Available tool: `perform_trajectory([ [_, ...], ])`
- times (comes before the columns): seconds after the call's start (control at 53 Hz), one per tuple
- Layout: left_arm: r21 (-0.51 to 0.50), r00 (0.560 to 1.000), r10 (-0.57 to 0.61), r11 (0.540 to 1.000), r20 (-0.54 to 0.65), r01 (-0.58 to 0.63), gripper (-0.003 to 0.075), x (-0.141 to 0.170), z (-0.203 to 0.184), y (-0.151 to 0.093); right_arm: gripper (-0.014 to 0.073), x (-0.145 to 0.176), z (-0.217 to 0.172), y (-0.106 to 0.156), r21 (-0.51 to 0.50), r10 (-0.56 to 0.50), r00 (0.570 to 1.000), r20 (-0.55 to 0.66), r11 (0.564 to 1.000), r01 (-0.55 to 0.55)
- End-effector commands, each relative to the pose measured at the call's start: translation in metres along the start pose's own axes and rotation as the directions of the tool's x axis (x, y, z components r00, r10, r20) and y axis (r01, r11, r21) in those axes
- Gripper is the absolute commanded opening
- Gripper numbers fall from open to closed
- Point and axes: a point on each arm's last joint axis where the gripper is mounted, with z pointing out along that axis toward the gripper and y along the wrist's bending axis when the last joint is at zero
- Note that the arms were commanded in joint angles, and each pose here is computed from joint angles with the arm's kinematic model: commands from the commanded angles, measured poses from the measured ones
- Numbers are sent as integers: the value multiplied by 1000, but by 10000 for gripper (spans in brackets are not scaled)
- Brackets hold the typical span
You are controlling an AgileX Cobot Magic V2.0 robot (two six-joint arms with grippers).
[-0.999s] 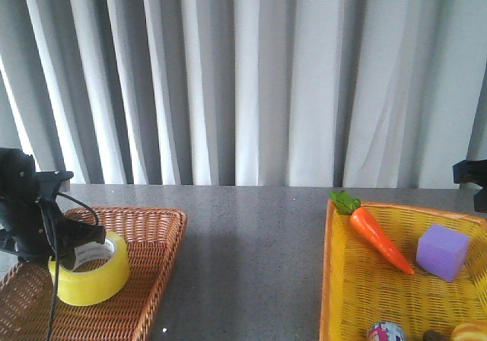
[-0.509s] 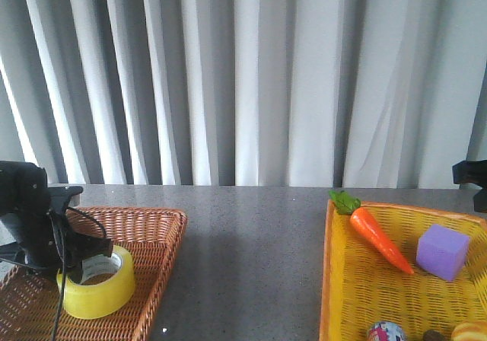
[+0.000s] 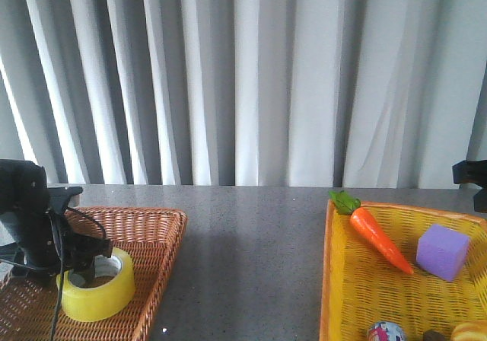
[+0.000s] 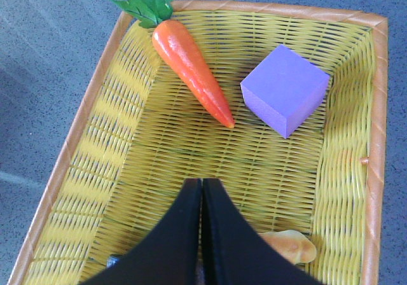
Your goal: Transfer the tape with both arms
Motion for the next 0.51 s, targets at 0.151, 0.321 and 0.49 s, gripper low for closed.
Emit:
perform_trajectory([
  [0.151,139,963,-62,990,262,26,524,-18,-97,-11,-8,-10,-23,4,-9,-10,993,117,1000,11],
  [0.321,278,893,-125,961,431,1,524,-17,-174,-20,-8,-10,-23,5,-10,-9,993,117,1000,11],
  [0.49,232,795,-52,966,605,-114,505,4,-243,-16,-8,-10,-23,5,-19,-2,993,121,1000,5],
])
